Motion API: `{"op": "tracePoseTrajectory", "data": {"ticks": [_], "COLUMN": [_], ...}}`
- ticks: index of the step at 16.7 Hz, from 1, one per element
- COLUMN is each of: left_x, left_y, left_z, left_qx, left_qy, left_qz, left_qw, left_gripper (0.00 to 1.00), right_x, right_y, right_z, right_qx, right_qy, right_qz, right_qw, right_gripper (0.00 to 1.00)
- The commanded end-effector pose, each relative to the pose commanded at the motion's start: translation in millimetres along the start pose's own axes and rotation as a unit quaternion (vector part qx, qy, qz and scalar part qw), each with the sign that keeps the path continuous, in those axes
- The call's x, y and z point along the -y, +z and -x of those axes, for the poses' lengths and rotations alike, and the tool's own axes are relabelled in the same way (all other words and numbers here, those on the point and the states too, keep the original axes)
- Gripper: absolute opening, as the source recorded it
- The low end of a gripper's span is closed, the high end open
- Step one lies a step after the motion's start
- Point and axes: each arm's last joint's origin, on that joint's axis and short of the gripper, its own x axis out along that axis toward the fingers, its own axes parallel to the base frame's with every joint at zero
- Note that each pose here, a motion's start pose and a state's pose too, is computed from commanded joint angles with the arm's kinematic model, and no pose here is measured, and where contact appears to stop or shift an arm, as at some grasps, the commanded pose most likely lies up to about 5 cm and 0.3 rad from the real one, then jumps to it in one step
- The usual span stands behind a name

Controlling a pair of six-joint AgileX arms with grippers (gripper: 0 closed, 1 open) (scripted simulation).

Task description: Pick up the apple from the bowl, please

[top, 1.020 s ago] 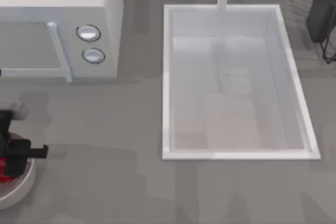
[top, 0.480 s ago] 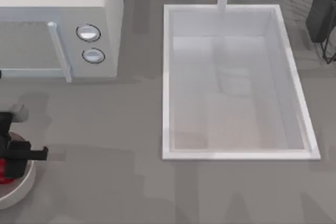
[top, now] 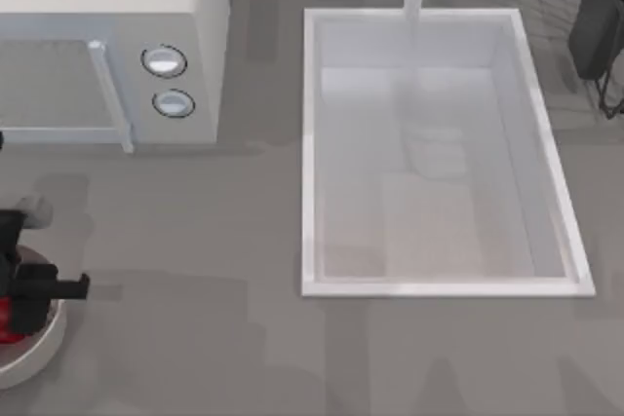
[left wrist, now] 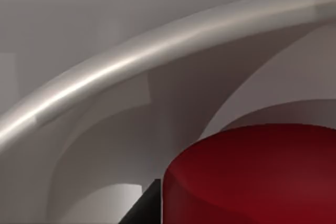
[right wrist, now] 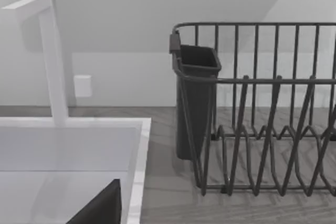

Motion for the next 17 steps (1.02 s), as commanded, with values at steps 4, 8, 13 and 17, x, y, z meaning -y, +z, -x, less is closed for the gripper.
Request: {"op": "tracePoseTrajectory", "data": {"ticks": [4,8,13,17], "left_x": [-2.0,-2.3,-2.4,-2.2], "left_y": [-3.6,18.3,27.9,8.7], "left_z": [36.2,78.5,175.5,246.5], "left_qx": [0.018,0.014,0.001,0.006], "left_qy": [0.009,0.009,0.008,0.008], "left_qz": [-0.010,-0.010,-0.011,-0.010], "left_qw": [1.000,1.000,1.000,1.000], "left_gripper": [0.00,0.00,0.00,0.00], "right_x": [0.0,0.0,0.0,0.0], "right_y": [0.0,0.0,0.0,0.0], "right_z": [0.0,0.0,0.0,0.0], "right_qx": [0.000,0.000,0.000,0.000], "right_qy": [0.000,0.000,0.000,0.000], "right_qz": [0.000,0.000,0.000,0.000], "right_qw": [1.000,1.000,1.000,1.000], "right_gripper": [1.00,1.00,1.00,1.00]}}
